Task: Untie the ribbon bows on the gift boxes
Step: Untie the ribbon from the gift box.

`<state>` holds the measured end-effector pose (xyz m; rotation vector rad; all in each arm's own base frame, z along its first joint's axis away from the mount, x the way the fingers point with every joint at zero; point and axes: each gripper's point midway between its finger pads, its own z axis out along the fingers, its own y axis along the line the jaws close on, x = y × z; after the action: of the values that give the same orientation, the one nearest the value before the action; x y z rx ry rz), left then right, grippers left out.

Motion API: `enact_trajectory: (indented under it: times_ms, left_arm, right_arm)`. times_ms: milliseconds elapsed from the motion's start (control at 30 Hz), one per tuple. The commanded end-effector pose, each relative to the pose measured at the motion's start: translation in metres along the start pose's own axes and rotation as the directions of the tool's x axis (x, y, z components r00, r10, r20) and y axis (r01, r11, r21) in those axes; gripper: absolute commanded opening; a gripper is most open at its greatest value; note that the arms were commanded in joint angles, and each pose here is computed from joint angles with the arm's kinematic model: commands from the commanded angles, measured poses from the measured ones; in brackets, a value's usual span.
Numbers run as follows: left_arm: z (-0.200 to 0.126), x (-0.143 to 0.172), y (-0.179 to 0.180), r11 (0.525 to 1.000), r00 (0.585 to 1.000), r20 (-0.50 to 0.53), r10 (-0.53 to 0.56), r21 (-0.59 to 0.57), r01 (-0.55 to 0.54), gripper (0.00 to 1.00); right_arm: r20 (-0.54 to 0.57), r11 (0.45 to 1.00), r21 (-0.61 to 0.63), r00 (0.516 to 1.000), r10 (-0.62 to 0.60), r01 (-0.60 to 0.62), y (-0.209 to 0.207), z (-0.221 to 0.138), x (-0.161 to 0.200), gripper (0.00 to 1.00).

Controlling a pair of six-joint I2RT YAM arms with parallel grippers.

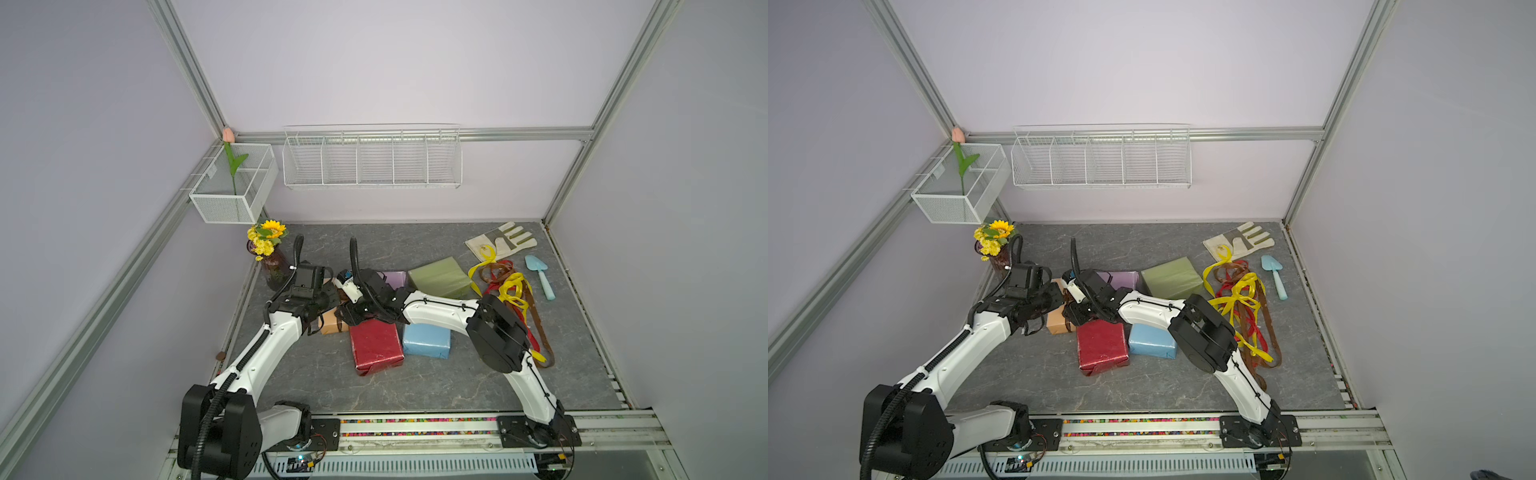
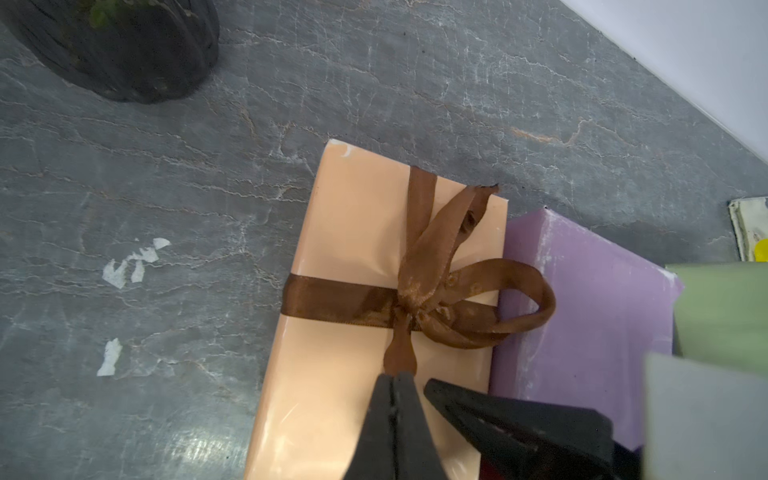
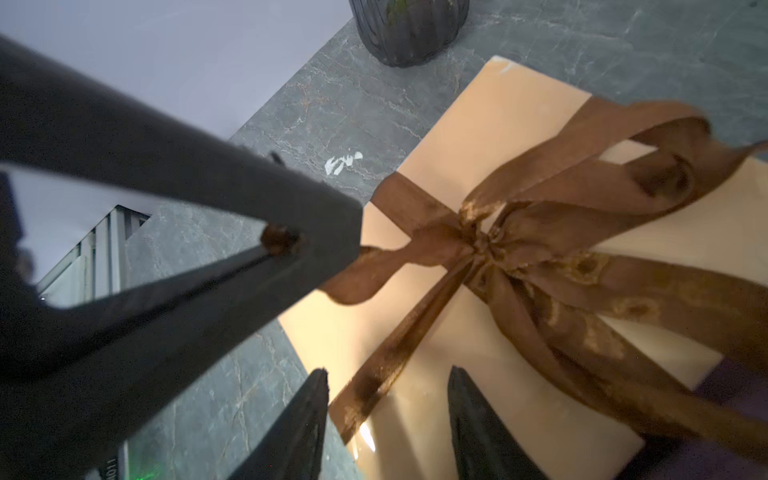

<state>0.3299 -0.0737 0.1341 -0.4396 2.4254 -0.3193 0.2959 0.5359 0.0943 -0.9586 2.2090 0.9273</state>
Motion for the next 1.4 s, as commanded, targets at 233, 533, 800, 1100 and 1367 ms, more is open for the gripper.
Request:
enact_trajectory:
  times_ms: [233, 533, 800, 1100, 1367]
  left_arm:
    - [-0.024, -0.015, -0.001, 0.999, 0.995, 0.092, -0.036, 0.018, 0.034, 0.0]
    - [-0.056, -0.038, -0.019, 0.995, 0.987, 0.158, -0.039, 0.097, 0.024, 0.0]
    - [-0.114, -0.076, -0.027, 0.993, 0.952, 0.305, -0.037, 0.118, 0.001, 0.0]
    - [-0.178, -0.109, -0.034, 0.991, 0.897, 0.439, -0.045, 0.134, -0.016, 0.0]
    - [-0.22, -0.123, -0.025, 0.995, 0.843, 0.535, -0.052, 0.104, -0.005, 0.0]
  right_arm:
    - [-0.026, 0.989, 0.143, 0.999, 0.032, -0.028, -0.032, 0.021, 0.024, 0.51]
    - [-0.054, 0.986, 0.15, 0.995, 0.082, -0.073, -0.04, 0.034, 0.045, 0.51]
    - [-0.064, 0.985, 0.147, 0.992, 0.106, -0.096, -0.043, 0.038, 0.055, 0.51]
    - [-0.076, 0.984, 0.14, 0.989, 0.125, -0.114, -0.045, 0.04, 0.065, 0.51]
    - [-0.082, 0.983, 0.134, 0.988, 0.134, -0.122, -0.046, 0.043, 0.069, 0.51]
